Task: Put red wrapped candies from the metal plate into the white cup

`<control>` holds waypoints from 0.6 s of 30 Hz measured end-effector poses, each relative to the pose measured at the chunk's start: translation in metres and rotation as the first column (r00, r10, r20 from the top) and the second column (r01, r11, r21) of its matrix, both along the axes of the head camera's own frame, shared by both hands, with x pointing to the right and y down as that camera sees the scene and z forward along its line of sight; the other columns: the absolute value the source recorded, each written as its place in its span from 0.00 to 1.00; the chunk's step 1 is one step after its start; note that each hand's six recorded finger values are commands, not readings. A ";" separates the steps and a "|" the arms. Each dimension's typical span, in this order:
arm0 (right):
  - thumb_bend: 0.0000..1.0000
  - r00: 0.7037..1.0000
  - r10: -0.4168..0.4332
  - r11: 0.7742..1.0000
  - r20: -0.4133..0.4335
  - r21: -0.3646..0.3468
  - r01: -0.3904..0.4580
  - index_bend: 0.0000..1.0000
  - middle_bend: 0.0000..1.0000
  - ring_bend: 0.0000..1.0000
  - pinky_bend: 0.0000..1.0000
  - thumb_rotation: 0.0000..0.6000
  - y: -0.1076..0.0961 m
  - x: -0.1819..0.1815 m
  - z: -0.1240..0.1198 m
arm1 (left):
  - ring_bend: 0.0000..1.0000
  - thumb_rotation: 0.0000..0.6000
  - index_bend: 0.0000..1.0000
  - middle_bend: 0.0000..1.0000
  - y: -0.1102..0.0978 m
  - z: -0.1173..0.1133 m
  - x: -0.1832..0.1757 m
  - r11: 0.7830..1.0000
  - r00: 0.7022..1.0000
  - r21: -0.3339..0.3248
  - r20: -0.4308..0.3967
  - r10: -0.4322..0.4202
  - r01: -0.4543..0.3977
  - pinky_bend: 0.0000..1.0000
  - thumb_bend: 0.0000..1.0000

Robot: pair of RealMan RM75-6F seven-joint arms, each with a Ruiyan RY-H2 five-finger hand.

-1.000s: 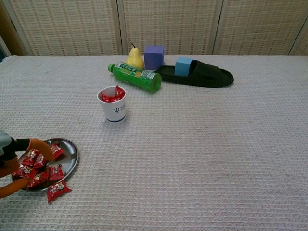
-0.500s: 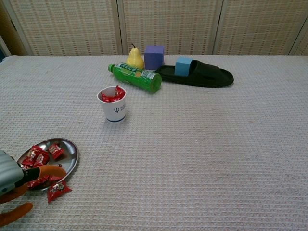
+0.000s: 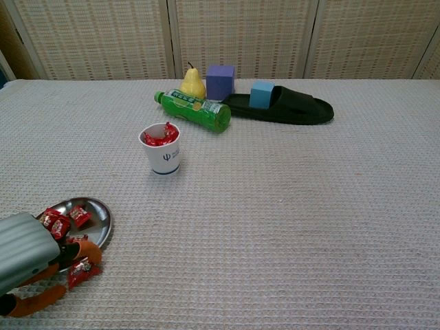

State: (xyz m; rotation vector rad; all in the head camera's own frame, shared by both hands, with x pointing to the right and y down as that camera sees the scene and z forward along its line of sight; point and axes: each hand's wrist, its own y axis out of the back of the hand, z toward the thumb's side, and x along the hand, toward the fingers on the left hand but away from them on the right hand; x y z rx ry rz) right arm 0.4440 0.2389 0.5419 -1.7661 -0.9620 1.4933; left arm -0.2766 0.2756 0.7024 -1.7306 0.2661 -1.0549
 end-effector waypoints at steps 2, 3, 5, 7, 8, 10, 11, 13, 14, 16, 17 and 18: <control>0.01 1.000 -0.002 1.000 -0.001 -0.002 0.002 0.00 0.00 0.00 0.01 1.00 0.000 0.000 0.001 | 0.91 1.00 0.34 0.96 0.001 -0.001 0.002 1.000 1.000 0.001 -0.006 0.005 -0.005 1.00 0.40; 0.01 1.000 -0.002 1.000 0.000 -0.003 0.002 0.00 0.00 0.00 0.01 1.00 0.000 0.000 0.001 | 0.91 1.00 0.35 0.96 0.000 0.000 0.002 1.000 1.000 0.003 -0.007 0.005 -0.005 1.00 0.40; 0.01 1.000 -0.001 1.000 0.000 -0.002 0.001 0.00 0.00 0.00 0.01 1.00 0.000 0.000 0.000 | 0.91 1.00 0.36 0.96 -0.001 0.000 0.003 1.000 1.000 0.008 -0.008 0.002 -0.002 1.00 0.40; 0.01 1.000 0.002 1.000 0.001 0.003 -0.002 0.00 0.00 0.00 0.01 1.00 0.000 0.000 -0.001 | 0.91 1.00 0.39 0.96 -0.002 0.002 0.002 1.000 1.000 0.006 -0.008 -0.005 0.005 1.00 0.40; 0.01 1.000 0.004 1.000 0.001 0.006 -0.004 0.00 0.00 0.00 0.01 1.00 0.000 0.001 -0.002 | 0.91 1.00 0.39 0.96 -0.002 0.002 0.001 1.000 1.000 0.003 -0.006 -0.008 0.008 1.00 0.40; 0.01 1.000 0.007 1.000 0.002 0.010 -0.007 0.00 0.00 0.00 0.01 1.00 0.000 0.002 -0.003 | 0.91 1.00 0.41 0.96 -0.002 0.003 0.000 1.000 1.000 0.001 -0.003 -0.010 0.010 1.00 0.39; 0.01 1.000 0.007 1.000 0.002 0.010 -0.007 0.00 0.00 0.00 0.01 1.00 0.000 0.002 -0.003 | 0.91 1.00 0.42 0.96 -0.002 0.003 -0.001 1.000 1.000 0.001 -0.003 -0.011 0.011 1.00 0.39; 0.01 1.000 0.004 1.000 0.002 0.009 -0.004 0.00 0.00 0.00 0.01 1.00 0.000 0.001 -0.003 | 0.90 1.00 0.44 0.96 -0.001 0.002 -0.001 1.000 1.000 0.003 -0.009 -0.014 0.014 1.00 0.39; 0.01 1.000 0.003 1.000 0.002 0.009 -0.003 0.00 0.00 0.00 0.01 1.00 0.000 0.001 -0.003 | 0.91 1.00 0.45 0.96 -0.001 0.001 -0.001 1.000 1.000 0.003 -0.012 -0.015 0.015 1.00 0.39; 0.01 1.000 0.002 1.000 0.002 0.008 -0.002 0.00 0.00 0.00 0.01 1.00 0.000 0.001 -0.002 | 0.91 1.00 0.46 0.96 -0.001 0.000 -0.001 1.000 1.000 0.004 -0.020 -0.019 0.019 1.00 0.39; 0.01 1.000 0.003 1.000 0.002 0.008 -0.003 0.00 0.00 0.00 0.01 1.00 0.000 0.001 -0.002 | 0.91 1.00 0.47 0.96 -0.002 -0.002 -0.001 1.000 1.000 0.005 -0.023 -0.021 0.021 1.00 0.39; 0.01 1.000 0.003 1.000 0.002 0.008 -0.003 0.00 0.00 0.00 0.01 1.00 0.000 0.001 -0.003 | 0.91 1.00 0.47 0.96 -0.002 -0.003 -0.001 1.000 0.999 0.006 -0.027 -0.023 0.023 1.00 0.39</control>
